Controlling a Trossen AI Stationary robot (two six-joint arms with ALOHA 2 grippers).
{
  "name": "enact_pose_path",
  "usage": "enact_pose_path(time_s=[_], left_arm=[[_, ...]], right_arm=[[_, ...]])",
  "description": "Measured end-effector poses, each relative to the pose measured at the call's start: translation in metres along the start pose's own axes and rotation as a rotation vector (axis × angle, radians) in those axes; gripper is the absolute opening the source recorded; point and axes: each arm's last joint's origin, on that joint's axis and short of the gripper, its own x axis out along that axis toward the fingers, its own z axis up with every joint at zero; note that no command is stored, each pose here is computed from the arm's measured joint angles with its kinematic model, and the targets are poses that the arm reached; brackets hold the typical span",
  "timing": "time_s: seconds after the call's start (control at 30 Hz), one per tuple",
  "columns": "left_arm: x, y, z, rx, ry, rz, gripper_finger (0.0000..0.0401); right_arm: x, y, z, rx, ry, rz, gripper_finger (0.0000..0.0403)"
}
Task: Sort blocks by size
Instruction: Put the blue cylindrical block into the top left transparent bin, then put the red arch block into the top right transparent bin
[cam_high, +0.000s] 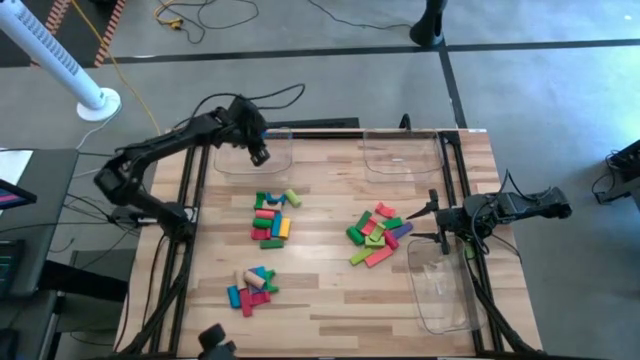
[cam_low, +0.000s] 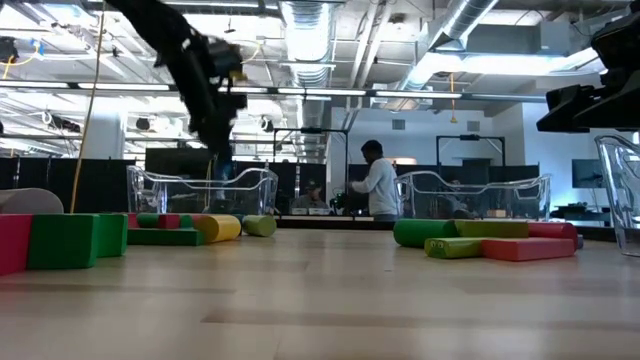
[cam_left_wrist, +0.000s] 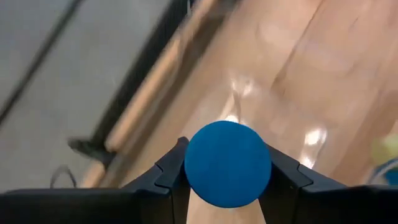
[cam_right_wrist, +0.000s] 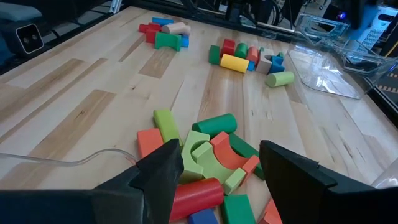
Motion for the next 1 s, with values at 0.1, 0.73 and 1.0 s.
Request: enact_pose_path(time_s=[0.1, 0.73, 1.0], left_arm=[[0.018, 0.0, -0.011, 0.004, 0.058, -0.011, 0.0142], [-0.042, -0.01, -0.014, 0.037, -0.136, -0.099, 0.0232], [-0.104, -0.068, -0.032, 0.225, -0.173, -0.305, 0.0218]], right_arm=[[0.0, 0.0, 0.0, 0.0, 0.0, 0.0, 0.0249], [0.0, 0.0, 0.0, 0.0, 0.0, 0.0, 0.0249], [0.0, 0.0, 0.0, 0.0, 0.0, 0.0, 0.0249]])
